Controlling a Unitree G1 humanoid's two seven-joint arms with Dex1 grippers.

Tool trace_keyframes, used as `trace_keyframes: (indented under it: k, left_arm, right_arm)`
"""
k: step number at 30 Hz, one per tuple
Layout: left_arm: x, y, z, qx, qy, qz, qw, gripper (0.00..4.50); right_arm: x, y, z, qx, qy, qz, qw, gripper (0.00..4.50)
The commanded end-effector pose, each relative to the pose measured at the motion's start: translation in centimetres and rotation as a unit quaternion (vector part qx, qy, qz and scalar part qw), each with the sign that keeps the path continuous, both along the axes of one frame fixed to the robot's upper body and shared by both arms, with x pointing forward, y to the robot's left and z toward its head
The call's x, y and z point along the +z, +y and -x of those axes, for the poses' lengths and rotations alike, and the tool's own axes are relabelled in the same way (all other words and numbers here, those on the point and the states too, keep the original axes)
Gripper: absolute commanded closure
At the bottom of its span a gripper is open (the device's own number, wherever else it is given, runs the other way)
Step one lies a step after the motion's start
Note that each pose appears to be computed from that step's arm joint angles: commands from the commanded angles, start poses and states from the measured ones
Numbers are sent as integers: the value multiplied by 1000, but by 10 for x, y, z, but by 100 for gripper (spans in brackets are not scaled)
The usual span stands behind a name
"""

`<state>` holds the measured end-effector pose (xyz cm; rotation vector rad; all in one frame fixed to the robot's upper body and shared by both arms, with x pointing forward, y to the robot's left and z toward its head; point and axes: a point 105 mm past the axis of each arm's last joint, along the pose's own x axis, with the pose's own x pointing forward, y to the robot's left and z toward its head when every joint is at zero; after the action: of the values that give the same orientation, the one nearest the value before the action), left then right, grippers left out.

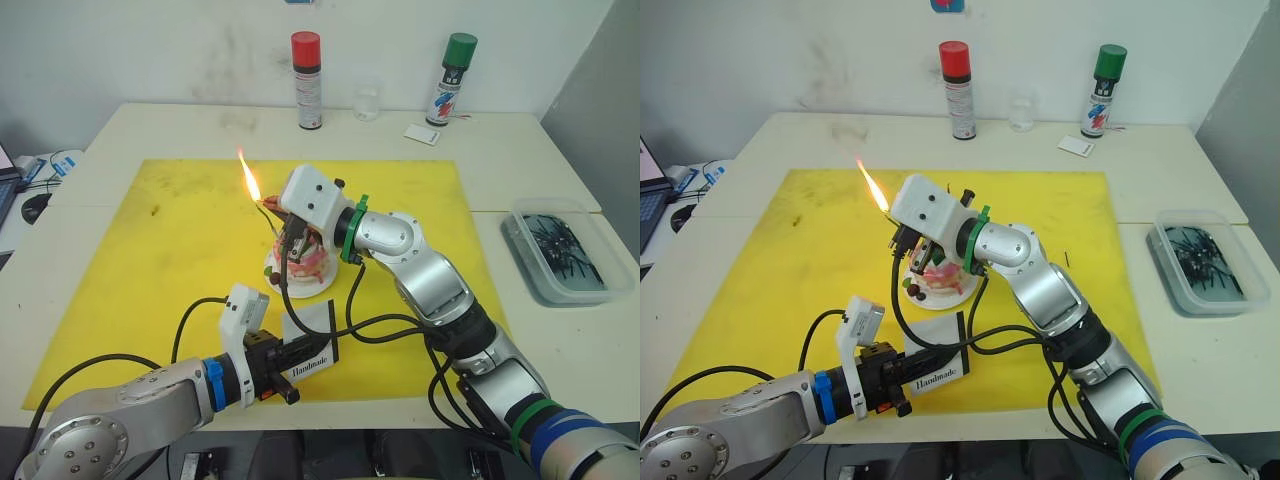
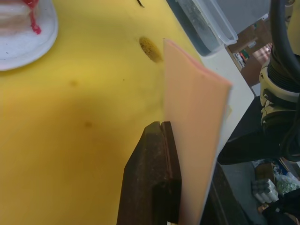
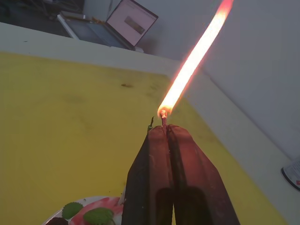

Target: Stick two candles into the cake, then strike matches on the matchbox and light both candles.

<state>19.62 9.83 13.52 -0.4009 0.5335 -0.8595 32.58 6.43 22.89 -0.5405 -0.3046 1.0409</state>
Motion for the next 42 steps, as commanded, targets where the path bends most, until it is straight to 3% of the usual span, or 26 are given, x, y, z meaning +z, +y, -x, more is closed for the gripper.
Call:
trace_keyframes:
  k: [1,21,34,42]
  left_arm:
    - [10,-5,4,-10,-16,13,1000,450]
    - [10,-11,2,-21,-13,21,999,450]
    - [11,-13,-2,-32,-16,26,999,450]
    - [11,-15,-2,-50,-17,28,998,450]
  right_arm:
    - [6,4,8,14,-15,-11,1000,446]
    - [4,-3,6,-4,-14,-13,1000,446]
    - [27,-12,2,-17,-45,-62,997,446]
    - [52,-22,26,47,-52,-152,986,446]
